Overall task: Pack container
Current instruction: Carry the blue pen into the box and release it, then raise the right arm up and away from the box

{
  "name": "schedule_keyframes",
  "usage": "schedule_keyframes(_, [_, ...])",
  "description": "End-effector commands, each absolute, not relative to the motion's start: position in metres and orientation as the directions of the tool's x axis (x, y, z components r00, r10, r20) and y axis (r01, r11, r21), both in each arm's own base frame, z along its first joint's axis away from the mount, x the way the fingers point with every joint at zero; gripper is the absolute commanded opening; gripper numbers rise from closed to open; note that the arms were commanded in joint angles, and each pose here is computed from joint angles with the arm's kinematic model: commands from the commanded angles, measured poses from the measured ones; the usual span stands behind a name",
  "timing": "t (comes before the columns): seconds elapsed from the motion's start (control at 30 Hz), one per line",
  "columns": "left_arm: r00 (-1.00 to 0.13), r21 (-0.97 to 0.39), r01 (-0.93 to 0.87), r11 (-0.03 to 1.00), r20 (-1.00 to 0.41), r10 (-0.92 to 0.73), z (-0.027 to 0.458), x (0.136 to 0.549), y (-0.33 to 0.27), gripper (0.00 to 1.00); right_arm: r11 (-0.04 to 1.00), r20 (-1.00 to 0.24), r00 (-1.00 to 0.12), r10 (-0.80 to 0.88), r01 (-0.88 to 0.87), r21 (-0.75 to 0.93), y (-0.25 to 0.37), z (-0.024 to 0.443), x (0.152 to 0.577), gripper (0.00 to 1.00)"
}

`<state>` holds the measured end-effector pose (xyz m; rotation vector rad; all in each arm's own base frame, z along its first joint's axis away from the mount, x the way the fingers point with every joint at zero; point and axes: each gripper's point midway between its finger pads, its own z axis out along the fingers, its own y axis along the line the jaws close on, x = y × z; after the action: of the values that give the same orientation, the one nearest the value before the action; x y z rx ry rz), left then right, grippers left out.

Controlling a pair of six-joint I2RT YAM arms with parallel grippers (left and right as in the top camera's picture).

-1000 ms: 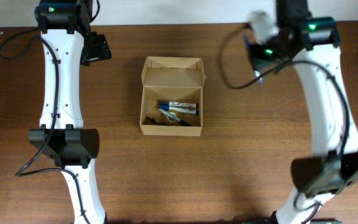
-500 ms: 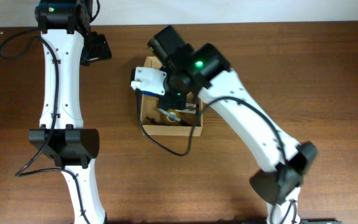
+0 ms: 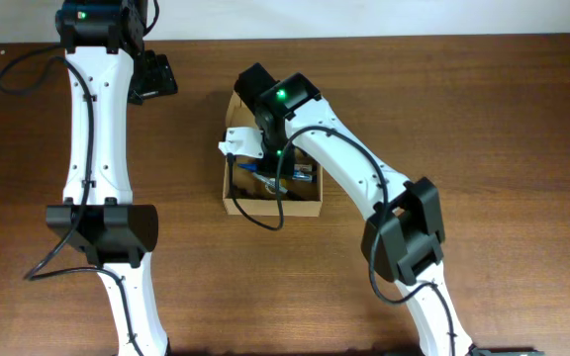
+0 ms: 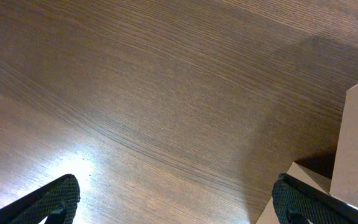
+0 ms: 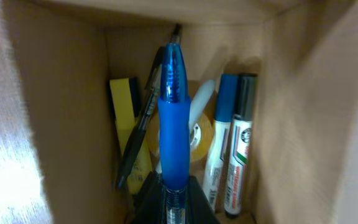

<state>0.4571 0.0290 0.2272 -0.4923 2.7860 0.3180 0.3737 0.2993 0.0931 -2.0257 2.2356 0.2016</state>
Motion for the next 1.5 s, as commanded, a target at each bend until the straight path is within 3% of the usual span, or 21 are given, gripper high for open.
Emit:
schedule_keyframes(0.0, [-0.896, 0.162, -0.36, 0.919, -0.334, -0.292, 0.231, 0.458, 0.031, 1.0, 0.108, -0.188, -0.121, -0.975, -0.991, 0.076, 0.297, 0.082, 0.372, 0.04])
schedule_keyframes(0.1, [-0.896, 0.161, -0.36, 0.919, -0.334, -0.292, 0.231, 0.459, 0.031, 1.0, 0.158, -0.183, -0.172, -0.968, -0.983, 0.088, 0.294, 0.079, 0.374, 0.05])
schedule_keyframes(0.2, [-0.896, 0.162, -0.36, 0.919, -0.334, -0.292, 0.231, 0.458, 0.031, 1.0, 0.222, -0.171, -0.237, -0.956, -0.969, 0.105, 0.291, 0.079, 0.374, 0.25])
schedule_keyframes(0.23, [-0.896, 0.162, -0.36, 0.919, -0.334, -0.292, 0.231, 0.458, 0.031, 1.0, 0.223, -0.165, -0.239, -0.957, -0.968, 0.112, 0.29, 0.079, 0.372, 0.28])
schedule_keyframes(0.47, [-0.896, 0.161, -0.36, 0.919, -0.334, -0.292, 0.231, 0.459, 0.031, 1.0, 0.221, -0.166, -0.238, -0.957, -0.969, 0.111, 0.291, 0.079, 0.371, 0.23])
schedule_keyframes(0.57, [-0.896, 0.161, -0.36, 0.919, -0.334, -0.292, 0.231, 0.459, 0.031, 1.0, 0.277, -0.163, -0.291, -0.943, -0.955, 0.103, 0.29, 0.086, 0.373, 0.23])
schedule_keyframes(0.67, [-0.894, 0.16, -0.361, 0.919, -0.338, -0.293, 0.232, 0.46, 0.031, 1.0, 0.322, -0.218, -0.326, -0.92, -0.945, 0.053, 0.292, 0.12, 0.38, 0.23])
schedule_keyframes(0.73, [-0.887, 0.15, -0.364, 0.919, -0.358, -0.293, 0.233, 0.465, 0.031, 1.0, 0.364, -0.269, -0.351, -0.897, -0.931, 0.002, 0.293, 0.152, 0.387, 0.3])
schedule_keyframes(0.87, [-0.859, 0.106, -0.369, 0.923, -0.417, -0.296, 0.238, 0.482, 0.028, 1.0, 0.547, -0.418, -0.458, -0.784, -0.829, -0.117, 0.281, 0.234, 0.408, 0.33])
schedule_keyframes(1.0, [-0.846, 0.046, -0.355, 0.934, -0.44, -0.3, 0.24, 0.492, 0.019, 1.0, 0.784, -0.619, -0.596, -0.511, -0.619, -0.05, 0.243, 0.32, 0.426, 0.34])
schedule_keyframes(1.03, [-0.844, 0.04, -0.353, 0.935, -0.444, -0.3, 0.241, 0.494, 0.018, 0.89, 0.848, -0.667, -0.629, -0.399, -0.529, -0.009, 0.218, 0.343, 0.434, 0.33])
schedule_keyframes(1.07, [-0.844, 0.04, -0.353, 0.935, -0.444, -0.3, 0.241, 0.494, 0.018, 0.68, 0.886, -0.686, -0.652, -0.323, -0.464, 0.024, 0.2, 0.353, 0.44, 0.32])
schedule_keyframes(1.1, [-0.845, 0.04, -0.353, 0.935, -0.443, -0.3, 0.241, 0.494, 0.018, 0.56, 0.912, -0.692, -0.674, -0.259, -0.406, 0.053, 0.182, 0.358, 0.446, 0.28])
schedule_keyframes(1.17, [-0.846, 0.022, -0.345, 0.938, -0.441, -0.301, 0.241, 0.495, 0.015, 0.4, 0.945, -0.677, -0.723, -0.136, -0.301, 0.131, 0.146, 0.357, 0.455, 0.22])
schedule_keyframes(1.33, [-0.904, -0.228, -0.046, 0.973, -0.405, -0.137, 0.238, 0.505, -0.033, 0.35, 0.919, -0.531, -0.846, 0.049, -0.171, 0.356, 0.085, 0.32, 0.466, 0.07])
schedule_keyframes(1.47, [-0.92, -0.332, -0.037, 0.943, -0.358, -0.162, 0.224, 0.509, -0.031, 0.36, 0.879, -0.418, -0.897, 0.145, -0.078, 0.471, 0.056, 0.286, 0.476, 0.04])
